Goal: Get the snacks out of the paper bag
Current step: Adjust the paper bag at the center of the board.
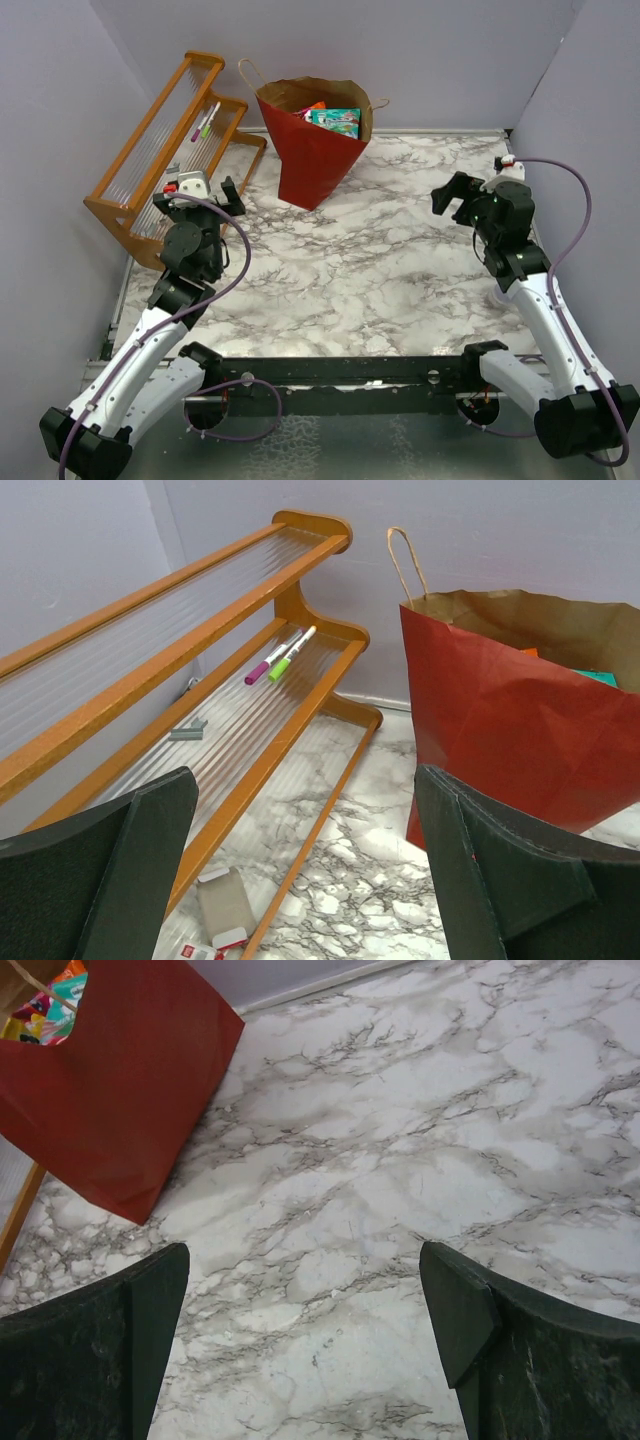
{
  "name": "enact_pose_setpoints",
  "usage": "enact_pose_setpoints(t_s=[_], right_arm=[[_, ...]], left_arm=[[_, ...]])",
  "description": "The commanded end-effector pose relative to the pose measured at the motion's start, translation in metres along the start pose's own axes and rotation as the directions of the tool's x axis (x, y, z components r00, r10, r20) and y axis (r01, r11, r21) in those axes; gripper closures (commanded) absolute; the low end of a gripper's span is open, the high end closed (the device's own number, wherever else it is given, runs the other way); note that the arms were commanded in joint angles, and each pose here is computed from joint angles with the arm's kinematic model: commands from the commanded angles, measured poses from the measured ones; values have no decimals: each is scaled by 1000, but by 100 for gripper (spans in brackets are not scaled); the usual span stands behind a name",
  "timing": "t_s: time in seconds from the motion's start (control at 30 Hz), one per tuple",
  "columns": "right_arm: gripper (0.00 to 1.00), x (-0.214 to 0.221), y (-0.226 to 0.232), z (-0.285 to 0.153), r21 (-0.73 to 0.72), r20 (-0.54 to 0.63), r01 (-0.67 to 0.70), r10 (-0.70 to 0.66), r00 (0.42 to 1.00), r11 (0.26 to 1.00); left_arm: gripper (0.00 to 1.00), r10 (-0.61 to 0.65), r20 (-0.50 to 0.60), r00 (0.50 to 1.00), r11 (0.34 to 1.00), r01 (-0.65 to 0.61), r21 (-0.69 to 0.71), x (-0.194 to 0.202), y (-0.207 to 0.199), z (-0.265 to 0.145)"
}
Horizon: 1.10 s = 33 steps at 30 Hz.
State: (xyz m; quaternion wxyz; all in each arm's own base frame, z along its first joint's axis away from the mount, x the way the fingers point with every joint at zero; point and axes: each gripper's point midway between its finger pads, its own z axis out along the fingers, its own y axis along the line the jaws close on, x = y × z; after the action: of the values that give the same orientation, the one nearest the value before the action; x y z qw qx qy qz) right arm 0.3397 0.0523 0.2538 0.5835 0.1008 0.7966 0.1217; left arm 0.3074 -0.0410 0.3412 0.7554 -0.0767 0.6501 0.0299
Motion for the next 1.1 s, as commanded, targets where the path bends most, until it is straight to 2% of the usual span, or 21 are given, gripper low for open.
enact_pose_setpoints(t_s=[0.0, 0.17, 0.33, 0.47, 0.63, 0.73, 0.83, 1.0, 1.07], right_arm=[[1, -16, -2, -8, 6, 80, -50, 50, 996, 999], [1, -14, 15, -9, -98, 92, -78, 87, 992, 992], [1, 5, 45, 1, -257, -12, -167, 169, 986, 952], [1, 19, 81, 9, -436, -137, -230, 189, 972, 870], [1, 22, 116, 24, -576, -261, -328, 212, 942, 748], [1, 7, 137, 36, -644, -264, -350, 231, 936, 680], [1, -17, 154, 53, -677, -230, -343, 255, 939, 652], [0, -43, 164, 97, -659, -174, -328, 287, 942, 677], [5, -50, 166, 112, -654, -164, -322, 287, 944, 685]], left_arm=[[8, -76, 59, 995, 997, 75, 27, -13, -5, 4], [9, -92, 68, 993, 995, 91, 28, -13, -6, 5], [10, -106, 78, 991, 994, 104, 25, -15, -5, 5], [10, -118, 83, 990, 993, 116, 30, -16, -6, 5], [11, -121, 75, 990, 992, 119, 35, -14, -8, 7], [11, -123, 73, 990, 992, 121, 37, -14, -9, 7], [11, -130, 69, 989, 991, 128, 40, -13, -10, 7], [11, -134, 63, 989, 990, 131, 50, -11, -13, 7], [11, -138, 64, 988, 989, 135, 52, -12, -14, 6]])
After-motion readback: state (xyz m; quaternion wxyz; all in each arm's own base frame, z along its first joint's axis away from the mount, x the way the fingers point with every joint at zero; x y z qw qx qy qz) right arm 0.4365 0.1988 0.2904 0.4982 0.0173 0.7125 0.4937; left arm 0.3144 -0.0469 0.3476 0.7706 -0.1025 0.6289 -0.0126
